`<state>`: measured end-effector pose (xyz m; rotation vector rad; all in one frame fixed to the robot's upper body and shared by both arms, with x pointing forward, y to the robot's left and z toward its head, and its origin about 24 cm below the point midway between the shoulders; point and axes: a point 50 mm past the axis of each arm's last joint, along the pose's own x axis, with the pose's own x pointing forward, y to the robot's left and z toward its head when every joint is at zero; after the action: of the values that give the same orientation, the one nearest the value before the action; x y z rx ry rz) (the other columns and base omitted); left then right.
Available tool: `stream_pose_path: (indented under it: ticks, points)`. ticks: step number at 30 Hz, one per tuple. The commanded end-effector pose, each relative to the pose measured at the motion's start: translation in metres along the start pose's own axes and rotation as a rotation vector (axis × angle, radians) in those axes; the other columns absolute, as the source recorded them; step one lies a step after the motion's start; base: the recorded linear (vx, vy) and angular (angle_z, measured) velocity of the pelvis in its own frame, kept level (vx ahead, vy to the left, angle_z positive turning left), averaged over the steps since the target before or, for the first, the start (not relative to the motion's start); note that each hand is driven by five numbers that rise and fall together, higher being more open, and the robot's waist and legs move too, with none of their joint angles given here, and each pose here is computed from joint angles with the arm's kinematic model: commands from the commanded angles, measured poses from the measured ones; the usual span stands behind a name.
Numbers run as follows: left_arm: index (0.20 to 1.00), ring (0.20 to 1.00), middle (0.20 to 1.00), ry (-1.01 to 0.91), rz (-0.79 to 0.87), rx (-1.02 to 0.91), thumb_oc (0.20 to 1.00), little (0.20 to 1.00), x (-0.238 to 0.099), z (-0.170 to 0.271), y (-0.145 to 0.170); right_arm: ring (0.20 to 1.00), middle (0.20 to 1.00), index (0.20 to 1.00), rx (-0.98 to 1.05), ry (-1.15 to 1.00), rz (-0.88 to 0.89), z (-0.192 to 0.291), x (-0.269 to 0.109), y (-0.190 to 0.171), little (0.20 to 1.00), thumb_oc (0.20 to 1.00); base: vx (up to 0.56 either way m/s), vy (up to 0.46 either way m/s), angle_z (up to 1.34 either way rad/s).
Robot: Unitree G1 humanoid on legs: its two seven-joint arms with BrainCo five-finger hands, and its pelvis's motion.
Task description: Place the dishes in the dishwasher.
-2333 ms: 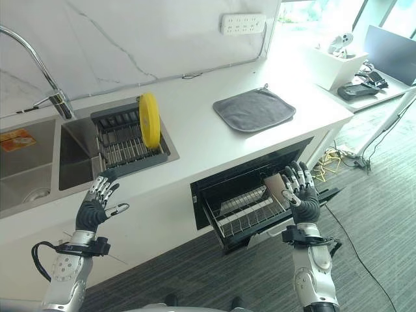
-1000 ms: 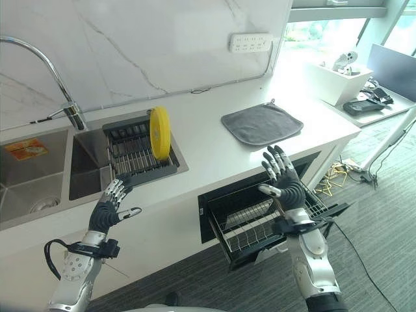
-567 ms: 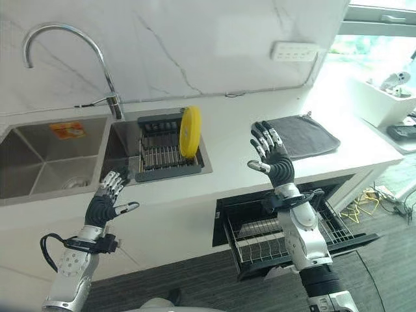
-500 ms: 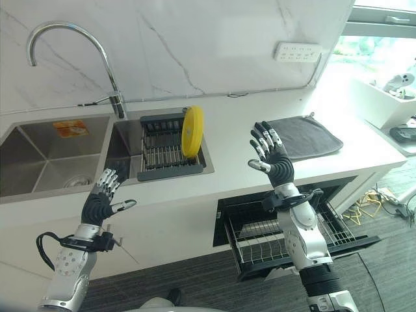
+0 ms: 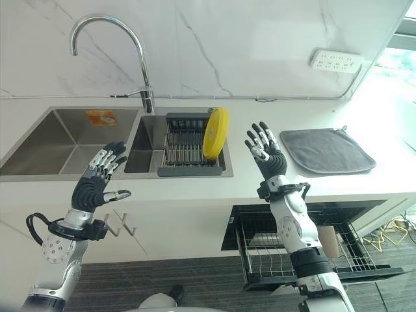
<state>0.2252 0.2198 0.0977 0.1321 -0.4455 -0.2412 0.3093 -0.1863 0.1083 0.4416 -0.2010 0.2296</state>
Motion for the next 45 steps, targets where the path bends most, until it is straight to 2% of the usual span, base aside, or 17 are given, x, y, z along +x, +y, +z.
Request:
stream_pose_path:
  ticks: [1,24,27,28,34,45]
  points:
    - [1.000,1.000,1.000,-0.161,-0.035,0.021,1.000,1.000,0.017,0.025,0.007,1.000,1.000,1.000,0.015,-0.126,-0.001,0.031,0.016,0.002,1.000,1.000,-0.01,0.012,0.05]
    - [1.000,1.000,1.000,-0.255,-0.140,-0.043,1.000,1.000,0.037,0.044,0.001,1.000,1.000,1.000,-0.086,-0.074,-0.183,0.056,0.046,-0.030,1.000,1.000,0.01,0.005,0.08]
    - [1.000,1.000,1.000,-0.232,-0.136,-0.094,1.000,1.000,0.042,0.042,0.000,1.000,1.000,1.000,-0.055,-0.042,-0.223,0.056,0.051,-0.037,1.000,1.000,0.02,0.021,0.11]
    - [1.000,1.000,1.000,-0.174,-0.111,-0.203,1.000,1.000,0.043,0.033,-0.001,1.000,1.000,1.000,-0.019,-0.030,-0.253,0.055,0.052,-0.042,1.000,1.000,0.02,0.024,0.19]
    - [1.000,1.000,1.000,-0.214,-0.188,-0.175,1.000,1.000,0.041,0.038,-0.012,1.000,1.000,1.000,0.028,-0.019,-0.309,0.055,0.049,-0.057,1.000,1.000,0.00,0.005,0.10]
    - [1.000,1.000,1.000,-0.208,-0.208,-0.197,1.000,1.000,0.049,0.039,-0.015,1.000,1.000,1.000,0.031,0.028,-0.355,0.053,0.049,-0.071,1.000,1.000,0.00,0.005,0.02]
